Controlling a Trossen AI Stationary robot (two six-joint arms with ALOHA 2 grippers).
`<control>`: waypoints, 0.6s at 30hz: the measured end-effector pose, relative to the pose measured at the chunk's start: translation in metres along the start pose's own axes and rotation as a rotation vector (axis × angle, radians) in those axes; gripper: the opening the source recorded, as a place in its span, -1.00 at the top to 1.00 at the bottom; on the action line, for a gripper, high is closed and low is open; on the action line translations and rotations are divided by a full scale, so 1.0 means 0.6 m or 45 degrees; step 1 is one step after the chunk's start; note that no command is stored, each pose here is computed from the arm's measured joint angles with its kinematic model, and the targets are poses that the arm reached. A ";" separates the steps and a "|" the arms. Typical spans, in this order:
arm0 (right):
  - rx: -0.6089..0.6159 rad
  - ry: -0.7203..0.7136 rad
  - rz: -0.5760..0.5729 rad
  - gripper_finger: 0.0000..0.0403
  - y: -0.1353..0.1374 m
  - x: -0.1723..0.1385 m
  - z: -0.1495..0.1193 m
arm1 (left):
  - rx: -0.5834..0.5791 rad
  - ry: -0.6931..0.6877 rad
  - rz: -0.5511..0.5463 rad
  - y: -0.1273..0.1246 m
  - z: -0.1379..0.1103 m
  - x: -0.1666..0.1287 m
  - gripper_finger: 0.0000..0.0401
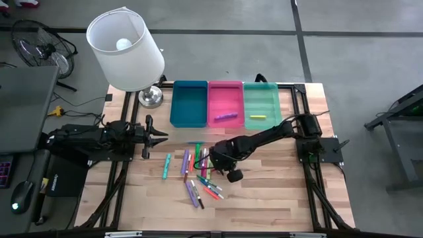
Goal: Pick & Place Markers
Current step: Put the red dry erase marker into the dark blue bin
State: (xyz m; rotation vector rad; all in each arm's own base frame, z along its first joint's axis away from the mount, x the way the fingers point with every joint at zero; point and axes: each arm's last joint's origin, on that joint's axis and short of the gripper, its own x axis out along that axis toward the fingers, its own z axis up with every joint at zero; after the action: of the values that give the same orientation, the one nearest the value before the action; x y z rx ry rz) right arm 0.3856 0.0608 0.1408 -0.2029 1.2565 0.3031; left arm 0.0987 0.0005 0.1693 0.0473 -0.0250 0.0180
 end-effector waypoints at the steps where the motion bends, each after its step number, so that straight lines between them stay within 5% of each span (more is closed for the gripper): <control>1: 0.009 -0.001 -0.007 0.89 0.000 -0.005 0.000 | 0.000 -0.013 0.000 0.000 0.002 0.000 0.63; 18: 0.129 -0.093 -0.171 0.90 -0.005 -0.038 0.011 | -0.008 -0.136 0.050 0.003 0.017 -0.001 0.63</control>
State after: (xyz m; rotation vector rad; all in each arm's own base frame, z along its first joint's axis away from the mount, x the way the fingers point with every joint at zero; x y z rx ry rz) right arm 0.3862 0.0574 0.1645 -0.1869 1.1764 0.1295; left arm 0.0979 0.0015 0.1798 0.0416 -0.1328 0.0548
